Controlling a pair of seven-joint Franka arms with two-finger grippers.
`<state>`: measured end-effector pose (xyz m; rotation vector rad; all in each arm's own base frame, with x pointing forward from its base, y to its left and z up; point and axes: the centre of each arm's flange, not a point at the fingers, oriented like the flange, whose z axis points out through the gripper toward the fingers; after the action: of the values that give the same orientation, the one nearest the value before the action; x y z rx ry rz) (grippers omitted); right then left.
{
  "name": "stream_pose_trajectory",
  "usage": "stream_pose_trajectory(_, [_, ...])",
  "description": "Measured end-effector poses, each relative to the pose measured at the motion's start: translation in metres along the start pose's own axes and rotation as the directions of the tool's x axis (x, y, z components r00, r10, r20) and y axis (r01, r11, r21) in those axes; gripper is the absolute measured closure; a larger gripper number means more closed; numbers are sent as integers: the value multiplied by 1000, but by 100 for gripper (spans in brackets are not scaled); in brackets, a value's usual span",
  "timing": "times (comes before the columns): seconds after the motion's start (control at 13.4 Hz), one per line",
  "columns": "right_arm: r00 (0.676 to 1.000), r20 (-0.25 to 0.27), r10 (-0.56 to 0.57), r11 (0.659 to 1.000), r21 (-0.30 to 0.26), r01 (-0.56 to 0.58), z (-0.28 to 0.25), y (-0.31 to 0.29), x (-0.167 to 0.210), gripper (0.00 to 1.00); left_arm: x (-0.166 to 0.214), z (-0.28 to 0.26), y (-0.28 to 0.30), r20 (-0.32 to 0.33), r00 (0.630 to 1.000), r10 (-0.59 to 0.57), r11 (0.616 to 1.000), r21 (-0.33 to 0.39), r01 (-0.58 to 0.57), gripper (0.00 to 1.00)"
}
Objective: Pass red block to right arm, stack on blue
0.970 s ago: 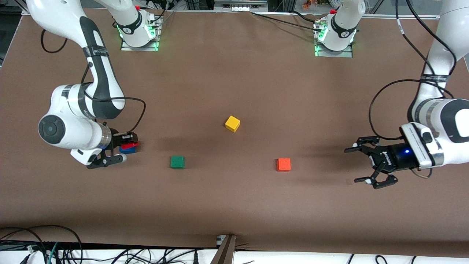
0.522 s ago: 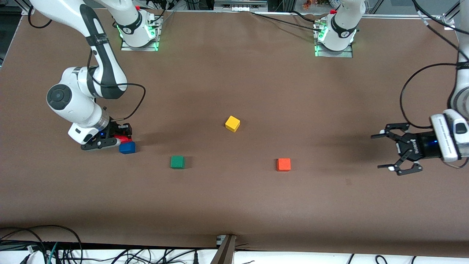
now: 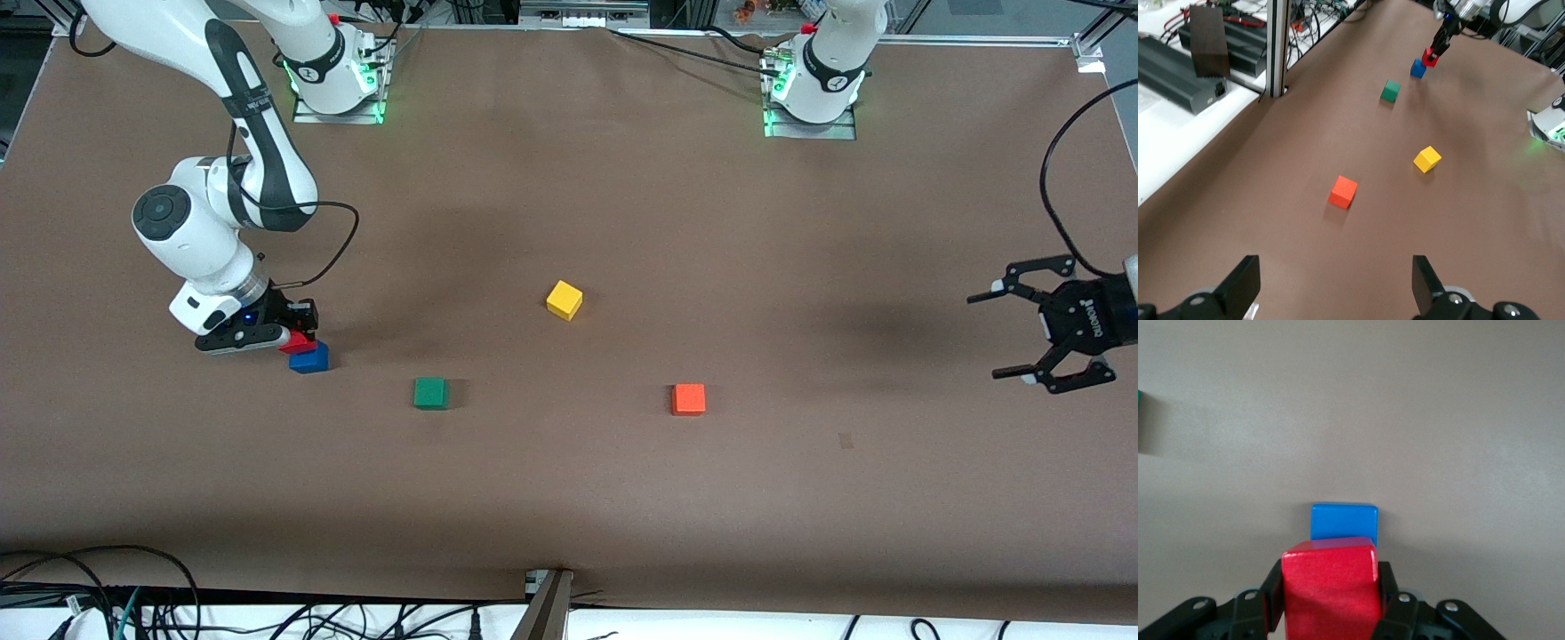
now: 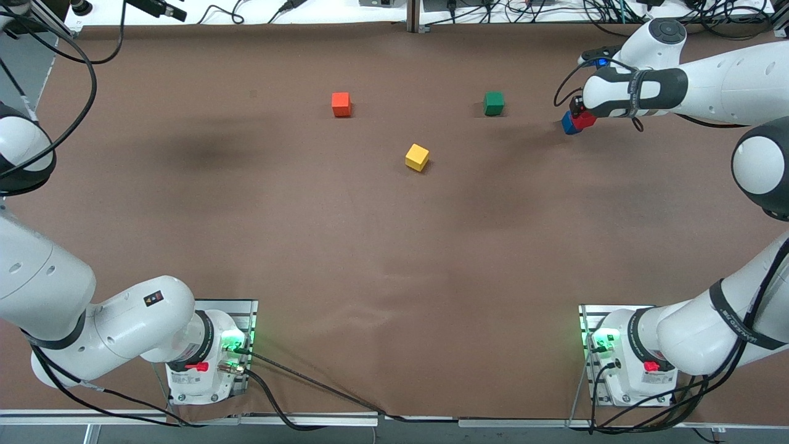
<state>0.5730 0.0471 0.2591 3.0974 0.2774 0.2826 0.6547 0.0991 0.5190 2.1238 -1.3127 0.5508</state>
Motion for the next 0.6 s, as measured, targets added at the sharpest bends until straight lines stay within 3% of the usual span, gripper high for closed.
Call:
stream_pose_trajectory(0.22, [1000, -29, 0, 1000, -7, 0, 0, 1, 2, 43, 27, -19, 29, 195, 980, -34, 995, 94, 16, 0])
stream_pose_trajectory(0.6, [999, -37, -2, 1000, -16, 2, 11, 1, 0, 43, 99, 1, 81, 376, 912, -167, 967, 241, 78, 0])
